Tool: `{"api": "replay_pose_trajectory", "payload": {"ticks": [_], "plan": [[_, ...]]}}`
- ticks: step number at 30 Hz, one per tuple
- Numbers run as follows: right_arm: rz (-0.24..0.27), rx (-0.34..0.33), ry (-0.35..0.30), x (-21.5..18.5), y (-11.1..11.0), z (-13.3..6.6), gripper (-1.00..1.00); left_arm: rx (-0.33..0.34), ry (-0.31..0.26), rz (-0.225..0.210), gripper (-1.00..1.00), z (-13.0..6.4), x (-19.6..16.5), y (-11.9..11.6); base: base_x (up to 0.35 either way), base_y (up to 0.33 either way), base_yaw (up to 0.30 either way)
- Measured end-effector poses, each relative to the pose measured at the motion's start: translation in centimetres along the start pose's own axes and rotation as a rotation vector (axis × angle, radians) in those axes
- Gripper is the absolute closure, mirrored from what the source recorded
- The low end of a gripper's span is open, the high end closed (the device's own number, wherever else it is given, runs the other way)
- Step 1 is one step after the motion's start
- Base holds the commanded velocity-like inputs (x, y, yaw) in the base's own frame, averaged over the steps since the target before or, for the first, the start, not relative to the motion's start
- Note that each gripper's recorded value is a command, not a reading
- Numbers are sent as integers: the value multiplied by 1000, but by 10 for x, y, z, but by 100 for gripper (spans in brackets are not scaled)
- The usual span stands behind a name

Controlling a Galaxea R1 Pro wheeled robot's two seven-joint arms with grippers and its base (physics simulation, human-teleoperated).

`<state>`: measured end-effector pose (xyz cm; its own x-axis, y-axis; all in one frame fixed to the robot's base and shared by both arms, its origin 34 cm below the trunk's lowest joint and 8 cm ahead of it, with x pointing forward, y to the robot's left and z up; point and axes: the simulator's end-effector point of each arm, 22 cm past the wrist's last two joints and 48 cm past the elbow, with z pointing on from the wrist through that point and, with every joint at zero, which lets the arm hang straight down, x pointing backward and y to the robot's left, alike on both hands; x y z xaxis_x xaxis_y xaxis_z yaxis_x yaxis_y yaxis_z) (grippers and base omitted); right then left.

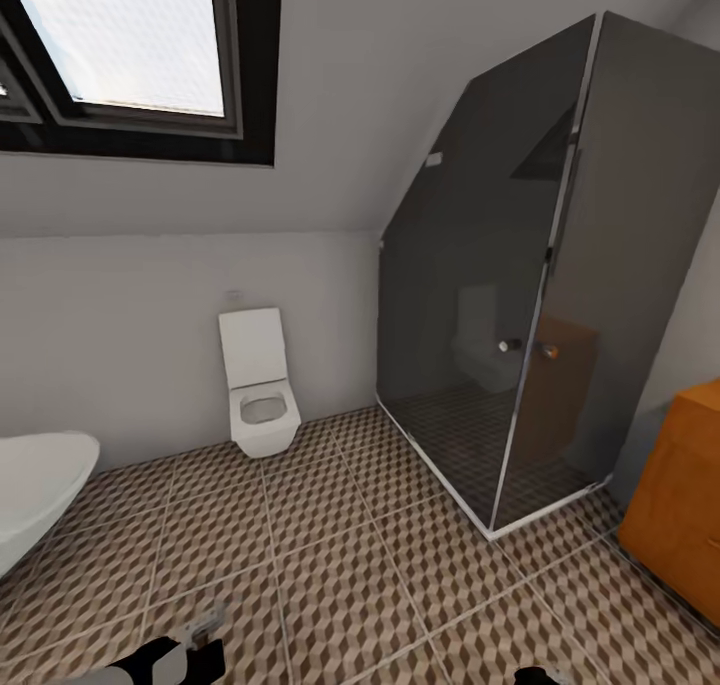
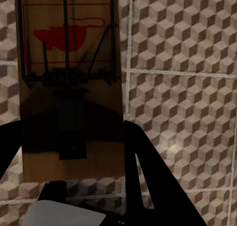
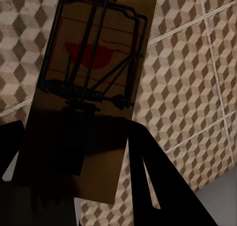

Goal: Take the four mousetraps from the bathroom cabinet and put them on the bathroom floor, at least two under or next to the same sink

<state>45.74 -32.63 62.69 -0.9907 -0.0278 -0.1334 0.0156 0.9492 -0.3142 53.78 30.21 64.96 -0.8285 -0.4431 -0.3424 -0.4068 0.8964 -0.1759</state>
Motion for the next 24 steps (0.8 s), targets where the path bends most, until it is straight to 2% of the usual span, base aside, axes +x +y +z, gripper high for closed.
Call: {"api": "replay_pose_trajectory", "payload": {"ticks": [9, 24], "plan": [[-1, 0, -7, -2, 0, -2, 100, -5, -50, 2, 100, 0, -1, 3, 0, 0, 252], [-2, 1, -10, -3, -1, -3, 100, -12, -54, 0, 100, 1, 7, 9, 19, 0, 278]]}}
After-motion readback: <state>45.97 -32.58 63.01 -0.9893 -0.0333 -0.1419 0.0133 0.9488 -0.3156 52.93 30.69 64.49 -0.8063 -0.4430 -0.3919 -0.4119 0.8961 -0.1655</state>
